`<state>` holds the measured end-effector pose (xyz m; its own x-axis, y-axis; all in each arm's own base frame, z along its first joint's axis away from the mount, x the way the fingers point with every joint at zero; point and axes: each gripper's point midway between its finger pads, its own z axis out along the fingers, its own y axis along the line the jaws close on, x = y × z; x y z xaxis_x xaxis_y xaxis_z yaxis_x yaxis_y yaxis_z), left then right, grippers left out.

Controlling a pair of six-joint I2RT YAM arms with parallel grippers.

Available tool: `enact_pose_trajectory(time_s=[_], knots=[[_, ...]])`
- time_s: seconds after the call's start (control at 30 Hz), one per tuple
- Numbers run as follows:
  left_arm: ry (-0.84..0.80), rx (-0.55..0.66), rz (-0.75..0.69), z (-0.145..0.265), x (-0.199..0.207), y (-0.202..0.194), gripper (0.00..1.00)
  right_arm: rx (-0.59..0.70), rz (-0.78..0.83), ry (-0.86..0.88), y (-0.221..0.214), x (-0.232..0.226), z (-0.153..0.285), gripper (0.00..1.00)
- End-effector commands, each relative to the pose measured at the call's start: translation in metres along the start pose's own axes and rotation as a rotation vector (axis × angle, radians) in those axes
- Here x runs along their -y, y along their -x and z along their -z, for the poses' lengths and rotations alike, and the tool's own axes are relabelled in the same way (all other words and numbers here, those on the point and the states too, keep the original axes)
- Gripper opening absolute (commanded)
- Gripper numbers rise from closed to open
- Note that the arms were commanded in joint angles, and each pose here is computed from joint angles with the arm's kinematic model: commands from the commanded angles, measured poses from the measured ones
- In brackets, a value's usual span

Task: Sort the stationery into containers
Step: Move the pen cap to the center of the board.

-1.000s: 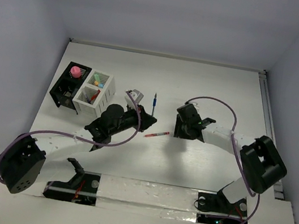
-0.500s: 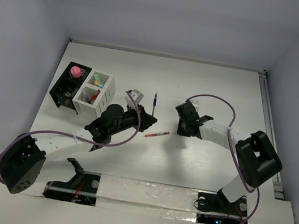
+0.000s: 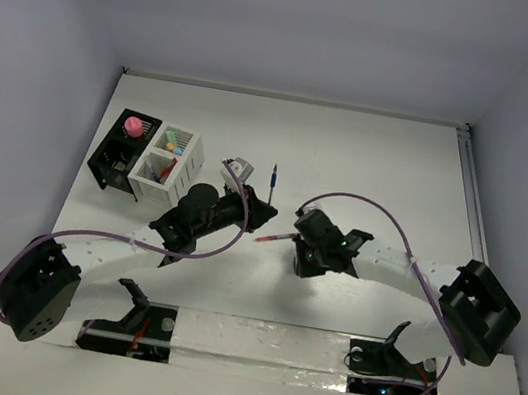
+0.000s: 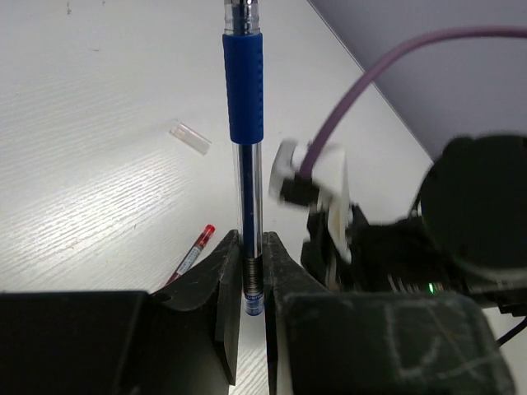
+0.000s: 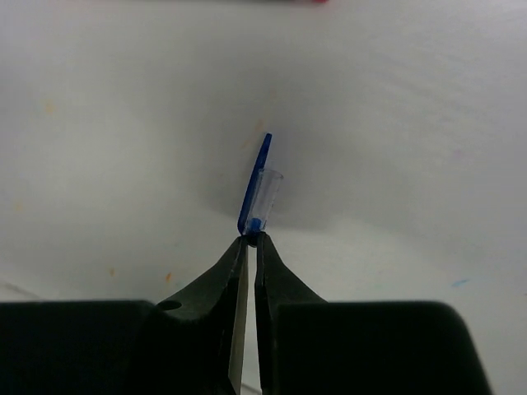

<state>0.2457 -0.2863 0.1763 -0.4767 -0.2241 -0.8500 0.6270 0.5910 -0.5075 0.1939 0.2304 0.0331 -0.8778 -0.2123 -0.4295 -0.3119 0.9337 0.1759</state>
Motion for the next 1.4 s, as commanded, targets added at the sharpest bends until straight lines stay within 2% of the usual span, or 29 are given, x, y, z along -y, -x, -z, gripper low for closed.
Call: enact_pose_trajectory(time_s=[0.0, 0.1, 0.2, 0.27, 0.37, 0.67, 0.73, 0.93, 1.27, 1.37], knots=[[-0.037, 0.049, -0.028, 0.0, 0.007, 0.012, 0.0, -0.145, 0.137, 0.096, -0.039, -0.028, 0.009, 0.05], [-0.033, 0.05, -0.031, 0.0, 0.006, 0.012, 0.0, -0.187, 0.145, 0.014, -0.048, -0.013, 0.0, 0.06], [-0.024, 0.054, -0.034, 0.0, 0.004, 0.012, 0.0, -0.185, 0.137, -0.063, -0.048, 0.001, -0.004, 0.2], [-0.023, 0.055, -0.034, 0.0, 0.004, 0.012, 0.0, -0.157, 0.123, -0.086, -0.043, 0.004, 0.0, 0.37], [-0.018, 0.054, -0.036, 0.001, 0.003, 0.013, 0.0, -0.103, 0.109, -0.084, -0.03, 0.002, 0.01, 0.45], [0.129, 0.167, -0.073, 0.02, -0.016, 0.04, 0.0, 0.107, 0.084, 0.478, -0.008, -0.117, 0.054, 0.47], [0.133, 0.183, -0.077, 0.023, -0.015, 0.044, 0.0, 0.093, 0.063, 0.512, -0.013, -0.125, 0.048, 0.47], [0.132, 0.171, -0.073, 0.021, -0.016, 0.041, 0.0, 0.034, 0.05, 0.431, -0.025, -0.123, 0.015, 0.47], [0.105, 0.159, -0.07, 0.019, -0.012, 0.038, 0.0, 0.014, -0.014, 0.068, -0.042, -0.052, -0.006, 0.46], [0.099, 0.158, -0.07, 0.018, -0.011, 0.038, 0.0, 0.003, -0.035, 0.019, -0.047, -0.034, -0.005, 0.46]])
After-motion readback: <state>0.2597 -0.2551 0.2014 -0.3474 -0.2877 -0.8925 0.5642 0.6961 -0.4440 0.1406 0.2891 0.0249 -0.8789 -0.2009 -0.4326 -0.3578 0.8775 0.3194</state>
